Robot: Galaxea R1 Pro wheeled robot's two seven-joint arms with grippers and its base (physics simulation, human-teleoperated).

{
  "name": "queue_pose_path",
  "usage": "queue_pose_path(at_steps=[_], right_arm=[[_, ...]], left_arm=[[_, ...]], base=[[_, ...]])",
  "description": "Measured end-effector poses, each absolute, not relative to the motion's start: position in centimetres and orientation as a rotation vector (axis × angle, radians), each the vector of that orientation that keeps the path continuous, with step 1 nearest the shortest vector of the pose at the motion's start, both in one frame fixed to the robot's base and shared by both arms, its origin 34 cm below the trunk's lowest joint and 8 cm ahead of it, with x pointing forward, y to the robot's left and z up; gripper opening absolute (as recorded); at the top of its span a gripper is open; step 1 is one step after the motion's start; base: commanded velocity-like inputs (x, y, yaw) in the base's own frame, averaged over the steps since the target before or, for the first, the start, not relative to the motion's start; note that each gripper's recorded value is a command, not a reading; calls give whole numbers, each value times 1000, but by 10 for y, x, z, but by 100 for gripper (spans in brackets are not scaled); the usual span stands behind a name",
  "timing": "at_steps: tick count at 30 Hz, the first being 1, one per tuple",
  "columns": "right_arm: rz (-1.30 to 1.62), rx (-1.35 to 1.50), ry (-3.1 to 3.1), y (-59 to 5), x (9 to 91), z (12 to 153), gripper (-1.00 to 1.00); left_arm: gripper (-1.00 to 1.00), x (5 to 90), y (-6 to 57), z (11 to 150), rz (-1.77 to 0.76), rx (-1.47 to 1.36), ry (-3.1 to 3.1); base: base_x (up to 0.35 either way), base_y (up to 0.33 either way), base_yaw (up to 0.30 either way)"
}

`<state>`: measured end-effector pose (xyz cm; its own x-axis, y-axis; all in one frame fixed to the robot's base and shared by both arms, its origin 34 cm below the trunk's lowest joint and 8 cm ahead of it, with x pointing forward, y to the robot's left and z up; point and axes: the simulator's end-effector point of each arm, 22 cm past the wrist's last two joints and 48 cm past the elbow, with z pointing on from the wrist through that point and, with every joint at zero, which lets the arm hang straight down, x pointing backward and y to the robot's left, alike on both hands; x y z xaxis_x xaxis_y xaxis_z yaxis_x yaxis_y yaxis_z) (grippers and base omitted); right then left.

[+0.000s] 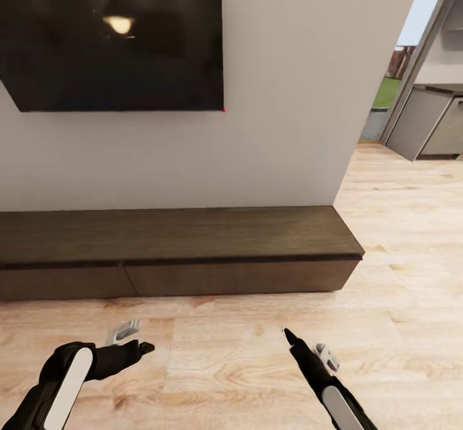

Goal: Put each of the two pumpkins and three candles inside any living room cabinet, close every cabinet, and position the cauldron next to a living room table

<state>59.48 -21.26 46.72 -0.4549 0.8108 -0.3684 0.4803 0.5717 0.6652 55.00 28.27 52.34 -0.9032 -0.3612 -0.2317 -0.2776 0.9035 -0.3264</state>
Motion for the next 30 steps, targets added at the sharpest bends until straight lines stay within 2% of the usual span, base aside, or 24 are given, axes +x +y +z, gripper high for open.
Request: queue_pose_path(at_steps=[30], right_arm=[[747, 934, 1952, -199, 604, 438, 100]], left_arm=[[100, 522, 282, 442, -424, -513, 2836]], base=[[0, 0, 0]])
